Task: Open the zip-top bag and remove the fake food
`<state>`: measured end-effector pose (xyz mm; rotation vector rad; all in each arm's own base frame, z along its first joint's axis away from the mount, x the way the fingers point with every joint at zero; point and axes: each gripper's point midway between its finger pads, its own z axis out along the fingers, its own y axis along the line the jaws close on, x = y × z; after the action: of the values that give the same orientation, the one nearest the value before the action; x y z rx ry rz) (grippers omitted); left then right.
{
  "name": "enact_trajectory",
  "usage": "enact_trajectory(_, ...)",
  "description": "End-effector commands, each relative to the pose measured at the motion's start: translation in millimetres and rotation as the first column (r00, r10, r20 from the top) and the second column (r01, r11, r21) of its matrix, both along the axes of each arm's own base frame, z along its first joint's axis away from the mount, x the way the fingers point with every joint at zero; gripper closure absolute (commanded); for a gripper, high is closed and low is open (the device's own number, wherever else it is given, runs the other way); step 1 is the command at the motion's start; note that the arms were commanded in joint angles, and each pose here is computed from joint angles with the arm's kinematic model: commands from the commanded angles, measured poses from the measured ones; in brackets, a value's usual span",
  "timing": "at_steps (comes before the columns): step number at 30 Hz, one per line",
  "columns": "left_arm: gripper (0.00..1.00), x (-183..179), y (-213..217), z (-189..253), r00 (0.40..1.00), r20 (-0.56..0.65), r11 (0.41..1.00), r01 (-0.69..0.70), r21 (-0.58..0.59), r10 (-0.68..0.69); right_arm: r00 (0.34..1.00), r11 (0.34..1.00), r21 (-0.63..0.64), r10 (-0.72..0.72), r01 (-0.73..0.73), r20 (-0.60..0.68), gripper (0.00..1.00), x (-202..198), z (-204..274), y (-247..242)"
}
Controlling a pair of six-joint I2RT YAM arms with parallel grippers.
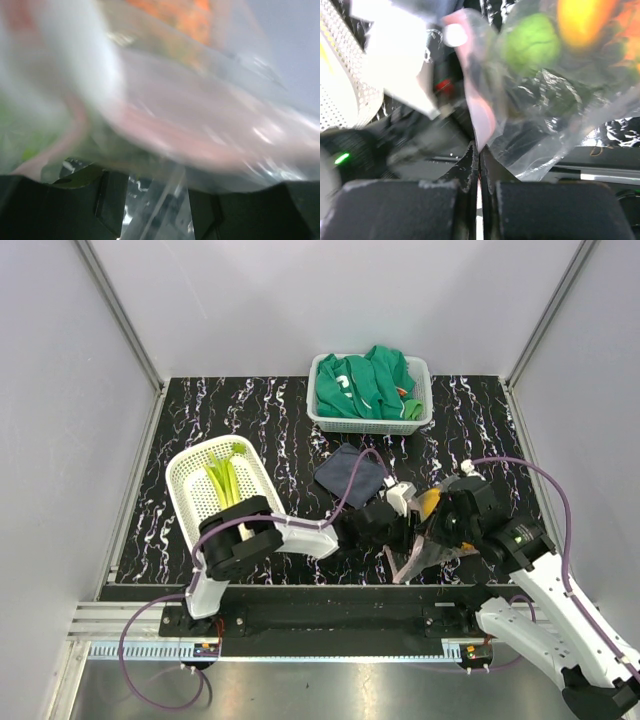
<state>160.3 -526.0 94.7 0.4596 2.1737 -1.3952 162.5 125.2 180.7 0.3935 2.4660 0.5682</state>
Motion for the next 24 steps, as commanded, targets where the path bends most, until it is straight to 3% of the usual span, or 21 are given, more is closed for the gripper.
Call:
enact_trajectory(1,0.53,-2.2,-23.6,5.2,0.992,-0.124,0.997,-0.023,-0.077,0.014,0.999,0.998,0.066,0.012,-0.014,0.033,1.00,1.3,11.5,10.1)
enact_trajectory(5,0.60,15.4,-15.4,-7.1,0.985,-0.117,0.990,-0.131,-0.044,0.125,0.999,0.997,0.074,0.006,-0.009,0.036,1.00,0.4,9.5,9.8)
enact_trajectory(8,0.80,28.7,-6.3,-5.4,0.980,-0.053,0.981,-0.193,-0.006,0.192,0.999,0.998,0.066,0.001,-0.003,0.037,1.00,-0.8,7.0,7.2)
enact_trajectory(9,0.93,31.2,-4.0,4.4,0.979,-0.027,0.979,-0.203,-0.008,0.203,0.999,0.998,0.063,-0.003,0.001,0.040,1.00,-0.9,6.2,5.8)
enact_trajectory(10,0.99,40.6,2.0,7.3,0.969,0.028,0.970,-0.245,0.009,0.244,0.999,0.999,0.051,-0.016,0.013,0.046,1.00,-0.3,5.1,2.4)
enact_trajectory(16,1.00,41.4,25.4,48.2,0.934,0.225,0.944,-0.309,0.119,0.277,0.992,0.997,-0.011,-0.081,0.083,0.100,1.00,5.0,6.8,-16.9)
enact_trajectory(20,1.00,23.9,32.9,65.0,0.940,0.258,0.933,-0.282,0.225,0.222,0.978,0.992,-0.033,-0.114,0.121,0.176,1.00,11.5,19.3,-28.5)
enact_trajectory(24,1.00,5.8,26.4,98.6,0.957,0.253,0.947,-0.208,0.245,0.145,0.957,0.990,-0.019,-0.131,0.141,0.258,1.00,18.1,43.0,-33.6)
